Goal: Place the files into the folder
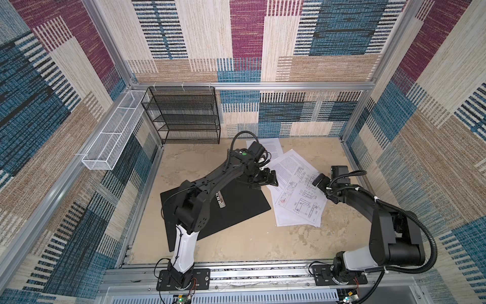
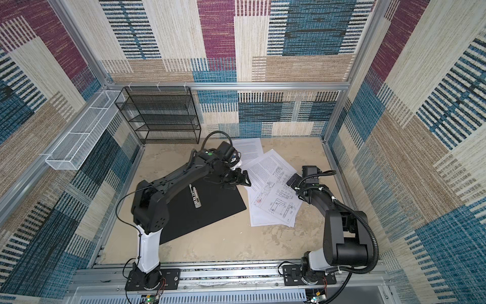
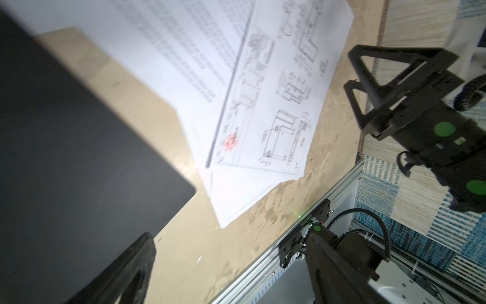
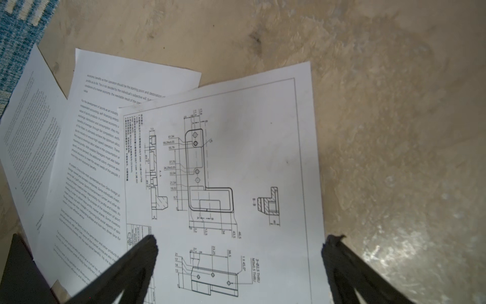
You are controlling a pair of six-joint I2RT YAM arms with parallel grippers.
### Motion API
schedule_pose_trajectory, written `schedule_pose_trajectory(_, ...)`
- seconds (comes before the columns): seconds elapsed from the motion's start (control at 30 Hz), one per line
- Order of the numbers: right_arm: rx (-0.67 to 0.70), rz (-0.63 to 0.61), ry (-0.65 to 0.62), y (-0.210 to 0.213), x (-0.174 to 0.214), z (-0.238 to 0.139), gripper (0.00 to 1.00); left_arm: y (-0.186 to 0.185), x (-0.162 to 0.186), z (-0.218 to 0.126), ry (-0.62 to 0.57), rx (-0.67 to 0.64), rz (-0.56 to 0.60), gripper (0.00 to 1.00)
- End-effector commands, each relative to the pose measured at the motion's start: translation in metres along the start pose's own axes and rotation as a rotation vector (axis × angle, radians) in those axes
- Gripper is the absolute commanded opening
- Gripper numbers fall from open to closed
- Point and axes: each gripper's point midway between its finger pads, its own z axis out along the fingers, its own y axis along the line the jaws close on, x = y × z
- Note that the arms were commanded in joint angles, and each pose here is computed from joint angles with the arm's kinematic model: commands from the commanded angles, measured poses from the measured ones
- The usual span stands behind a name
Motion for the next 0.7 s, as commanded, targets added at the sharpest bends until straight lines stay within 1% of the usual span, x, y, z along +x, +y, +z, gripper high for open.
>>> schedule_pose_trajectory(0.0,-0.018,0.031,-0.012,-0.003,-0.009,0.000,1.00,-0.026,0.001,0.034,0.069,0.062,0.050,0.89)
schedule_pose_trajectory(0.03,-0.025,0.039,-0.007,-0.005,-0.009,0.001,1.00,-0.036,0.003,0.044,0.094,0.096,0.062,0.89)
schedule_pose_trajectory(0.1,-0.027,0.043,0.004,-0.007,-0.010,0.004,1.00,-0.046,0.005,0.069,0.130,0.120,0.077,0.89)
schedule_pose_trajectory(0.2,-0.041,0.055,0.012,-0.008,-0.010,0.007,1.00,-0.051,0.010,0.097,0.171,0.133,0.082,0.89)
schedule_pose_trajectory(0.27,-0.066,0.065,0.028,-0.007,-0.006,0.010,1.00,-0.051,0.015,0.109,0.191,0.130,0.081,0.89)
schedule_pose_trajectory(0.43,-0.075,0.084,0.066,-0.013,0.006,0.021,1.00,-0.031,0.027,0.125,0.228,0.083,0.061,0.89)
schedule_pose_trajectory(0.5,-0.099,0.098,0.089,-0.016,0.012,0.024,1.00,-0.019,0.034,0.132,0.249,0.057,0.047,0.89)
schedule_pose_trajectory(0.67,-0.101,0.096,0.111,-0.021,0.021,0.025,1.00,0.005,0.047,0.143,0.283,-0.004,0.012,0.89)
